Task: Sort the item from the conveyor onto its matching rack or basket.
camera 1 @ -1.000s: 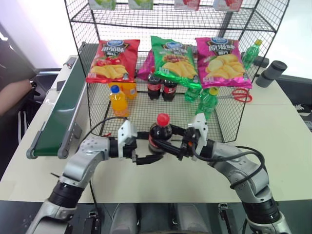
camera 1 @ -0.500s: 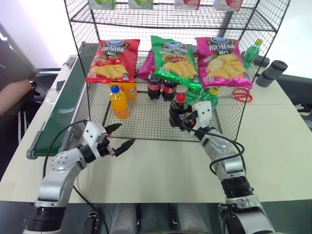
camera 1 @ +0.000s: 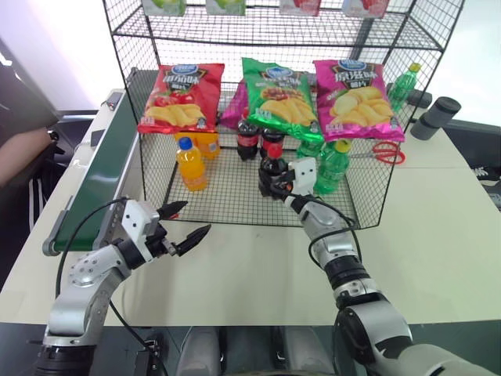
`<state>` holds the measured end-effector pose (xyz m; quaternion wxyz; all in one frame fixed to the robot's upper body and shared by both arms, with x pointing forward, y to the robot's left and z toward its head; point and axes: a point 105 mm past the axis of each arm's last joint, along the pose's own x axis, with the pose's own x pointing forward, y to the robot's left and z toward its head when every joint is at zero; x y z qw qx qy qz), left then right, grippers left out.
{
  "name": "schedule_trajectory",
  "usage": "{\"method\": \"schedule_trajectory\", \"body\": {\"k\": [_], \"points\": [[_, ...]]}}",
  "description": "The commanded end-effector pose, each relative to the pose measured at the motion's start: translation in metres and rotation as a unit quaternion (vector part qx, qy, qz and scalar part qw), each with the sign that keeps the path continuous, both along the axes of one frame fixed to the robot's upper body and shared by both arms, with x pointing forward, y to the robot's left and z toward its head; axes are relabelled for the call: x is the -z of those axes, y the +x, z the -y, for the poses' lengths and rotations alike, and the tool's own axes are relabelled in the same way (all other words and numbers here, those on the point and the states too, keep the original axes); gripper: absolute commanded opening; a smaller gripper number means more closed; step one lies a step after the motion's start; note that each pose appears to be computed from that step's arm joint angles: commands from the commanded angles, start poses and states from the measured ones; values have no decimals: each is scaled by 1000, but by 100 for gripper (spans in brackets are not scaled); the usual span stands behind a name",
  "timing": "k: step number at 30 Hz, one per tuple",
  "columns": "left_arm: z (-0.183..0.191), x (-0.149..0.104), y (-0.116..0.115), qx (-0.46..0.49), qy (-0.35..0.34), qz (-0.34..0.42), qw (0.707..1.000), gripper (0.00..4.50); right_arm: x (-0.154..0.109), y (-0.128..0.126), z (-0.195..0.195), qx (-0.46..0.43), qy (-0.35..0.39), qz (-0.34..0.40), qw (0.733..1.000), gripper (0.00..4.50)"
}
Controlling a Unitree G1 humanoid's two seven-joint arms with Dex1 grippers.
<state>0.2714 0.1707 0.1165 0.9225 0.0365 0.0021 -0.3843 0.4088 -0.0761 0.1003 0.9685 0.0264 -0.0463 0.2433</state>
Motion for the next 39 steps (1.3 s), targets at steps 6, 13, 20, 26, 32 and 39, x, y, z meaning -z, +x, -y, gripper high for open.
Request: {"method": "schedule_trajectory", "body": {"k": [6,13,20,26,32,39], "points": [[2,-12,-2,9,2,24,1000,450,-22,3,-4,-18,18,42,999,403],[7,-13,1,11,3,22,1000,450,-27,-9,8,-33,-29,75,996,444],[2,-11,7,-7,13,9,1000,450,-33,-42,45,-65,-85,89,990,444],[-18,-6,10,-38,32,-2,999,450,-37,-90,80,-121,-132,63,982,444],[-47,-3,7,-69,57,-11,996,450,-43,-125,124,-120,-166,21,979,444],[-65,5,1,-91,65,-32,993,450,-42,-143,153,-95,-181,-15,979,444]]}}
